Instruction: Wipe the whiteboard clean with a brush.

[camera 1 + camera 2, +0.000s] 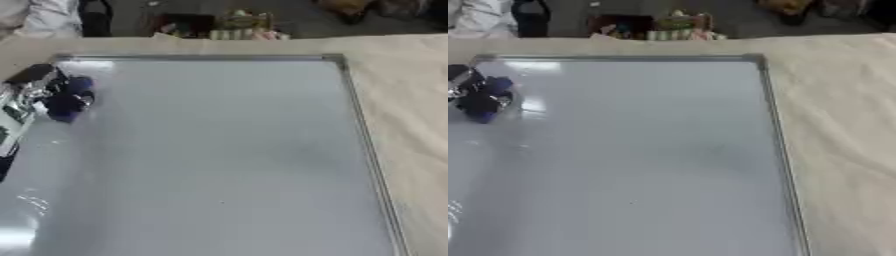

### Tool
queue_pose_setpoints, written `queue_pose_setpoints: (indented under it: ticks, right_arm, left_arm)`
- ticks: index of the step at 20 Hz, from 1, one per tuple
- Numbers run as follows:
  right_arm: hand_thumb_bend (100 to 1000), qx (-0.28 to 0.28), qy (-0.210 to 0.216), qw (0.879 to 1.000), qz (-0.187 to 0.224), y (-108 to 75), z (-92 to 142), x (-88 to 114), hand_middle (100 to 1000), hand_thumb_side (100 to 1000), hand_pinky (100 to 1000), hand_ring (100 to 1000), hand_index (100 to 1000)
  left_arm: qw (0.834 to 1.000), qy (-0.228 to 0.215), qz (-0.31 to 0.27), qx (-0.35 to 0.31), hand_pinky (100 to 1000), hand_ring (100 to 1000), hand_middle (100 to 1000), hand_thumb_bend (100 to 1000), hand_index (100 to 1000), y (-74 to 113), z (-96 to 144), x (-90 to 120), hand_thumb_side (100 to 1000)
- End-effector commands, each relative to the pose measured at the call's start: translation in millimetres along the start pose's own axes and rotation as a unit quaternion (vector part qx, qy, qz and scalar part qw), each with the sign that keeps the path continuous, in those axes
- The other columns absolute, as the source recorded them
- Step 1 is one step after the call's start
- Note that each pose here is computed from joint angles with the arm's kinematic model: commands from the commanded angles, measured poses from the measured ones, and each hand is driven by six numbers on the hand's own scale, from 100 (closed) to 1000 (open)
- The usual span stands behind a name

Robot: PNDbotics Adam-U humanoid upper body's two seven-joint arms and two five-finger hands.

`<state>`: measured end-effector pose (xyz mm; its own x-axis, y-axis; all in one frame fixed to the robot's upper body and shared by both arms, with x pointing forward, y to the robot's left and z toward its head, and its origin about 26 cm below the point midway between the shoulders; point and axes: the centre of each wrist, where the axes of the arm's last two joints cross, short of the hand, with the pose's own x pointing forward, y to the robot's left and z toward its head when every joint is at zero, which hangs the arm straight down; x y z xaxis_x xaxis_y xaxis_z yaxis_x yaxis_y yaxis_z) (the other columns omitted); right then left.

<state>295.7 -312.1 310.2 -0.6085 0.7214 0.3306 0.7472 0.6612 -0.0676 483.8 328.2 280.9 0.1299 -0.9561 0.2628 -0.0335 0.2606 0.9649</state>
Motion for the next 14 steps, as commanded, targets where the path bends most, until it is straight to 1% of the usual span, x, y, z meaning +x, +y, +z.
queue_pose_setpoints:
  ticks: [1,3,4,7,13,14]
  right_arm:
    - [100,-0.008,-0.012,1.000,0.000,-4.9,-6.2,4.1,736,1000,787,802,803]
    - [100,-0.008,-0.011,1.000,0.000,-4.9,-6.0,3.9,736,1000,787,802,803]
    - [100,-0.008,-0.011,1.000,0.001,-5.0,-6.0,3.8,736,1000,787,802,803]
    - [100,-0.009,-0.011,1.000,0.001,-5.1,-5.9,3.7,736,1000,788,802,803]
    - [100,-0.009,-0.010,1.000,0.000,-5.1,-5.7,3.6,731,1000,788,801,804]
    - [100,-0.009,-0.010,1.000,0.000,-5.1,-5.8,3.6,731,1000,788,801,804]
  left_arm:
    - [1.000,0.000,0.000,-0.004,551,603,427,210,467,-4.9,-1.7,2.6,394]
    - [1.000,-0.001,-0.001,-0.004,550,600,423,220,463,-5.3,-1.8,3.0,392]
    - [1.000,-0.001,-0.003,-0.004,547,584,404,225,458,-5.6,-1.9,3.1,390]
    - [1.000,0.000,-0.007,-0.004,542,574,391,214,456,-6.9,-2.4,3.7,389]
    - [1.000,0.001,-0.017,-0.001,527,543,352,174,445,-10.4,-3.7,6.7,371]
    - [1.000,0.000,-0.018,-0.001,520,533,335,159,422,-10.9,-3.9,7.4,365]
